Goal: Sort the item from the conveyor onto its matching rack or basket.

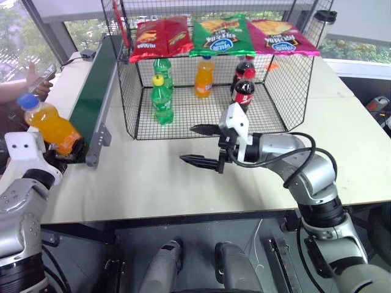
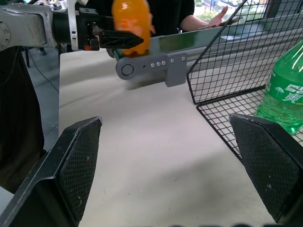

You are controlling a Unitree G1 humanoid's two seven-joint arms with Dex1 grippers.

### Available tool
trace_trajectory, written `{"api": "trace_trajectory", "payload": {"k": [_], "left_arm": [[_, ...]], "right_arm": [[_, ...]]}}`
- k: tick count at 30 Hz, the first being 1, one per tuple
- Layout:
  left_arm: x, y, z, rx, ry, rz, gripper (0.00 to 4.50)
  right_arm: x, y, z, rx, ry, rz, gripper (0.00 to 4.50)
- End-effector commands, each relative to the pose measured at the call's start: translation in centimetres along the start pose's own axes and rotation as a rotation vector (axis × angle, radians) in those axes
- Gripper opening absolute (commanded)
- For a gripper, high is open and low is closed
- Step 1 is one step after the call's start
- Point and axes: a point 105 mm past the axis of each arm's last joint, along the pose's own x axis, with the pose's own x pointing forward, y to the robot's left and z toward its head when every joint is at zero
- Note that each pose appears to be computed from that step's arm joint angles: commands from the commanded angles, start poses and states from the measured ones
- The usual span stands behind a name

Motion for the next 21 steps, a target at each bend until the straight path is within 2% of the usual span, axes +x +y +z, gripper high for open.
{"api": "trace_trajectory", "payload": {"k": [1, 3, 4, 8, 13, 17, 21], "left_arm": [[-0.1, -0.9, 1.0, -0.023, -0.064, -0.068, 3.95], [-0.1, -1.0, 1.5, -0.051, -0.081, -0.085, 3.12], [-0.1, -1.1, 1.7, -0.066, -0.085, -0.095, 2.99], [-0.2, -2.2, 2.9, -0.134, -0.098, -0.172, 2.99], [0.2, -5.1, 5.7, -0.149, -0.124, -0.345, 2.99], [0.5, -9.1, 4.7, -0.053, -0.011, -0.588, 2.99], [0.5, -13.4, 3.7, 0.026, 0.042, -0.814, 2.99]], "right_arm": [[-0.3, 0.1, 1.1, -0.049, -0.029, -0.007, 4.5], [-0.3, 0.0, 1.2, -0.049, -0.028, -0.01, 4.5], [-0.4, 0.0, 1.2, -0.049, -0.027, -0.01, 4.5], [-0.4, 0.2, 1.2, -0.046, -0.028, -0.006, 4.5], [-0.3, 0.1, 1.2, -0.044, -0.028, -0.008, 4.5], [-0.2, -0.2, 2.2, -0.011, -0.064, -0.006, 4.5], [0.0, -0.3, 2.5, -0.003, -0.07, 0.0, 4.5]]}}
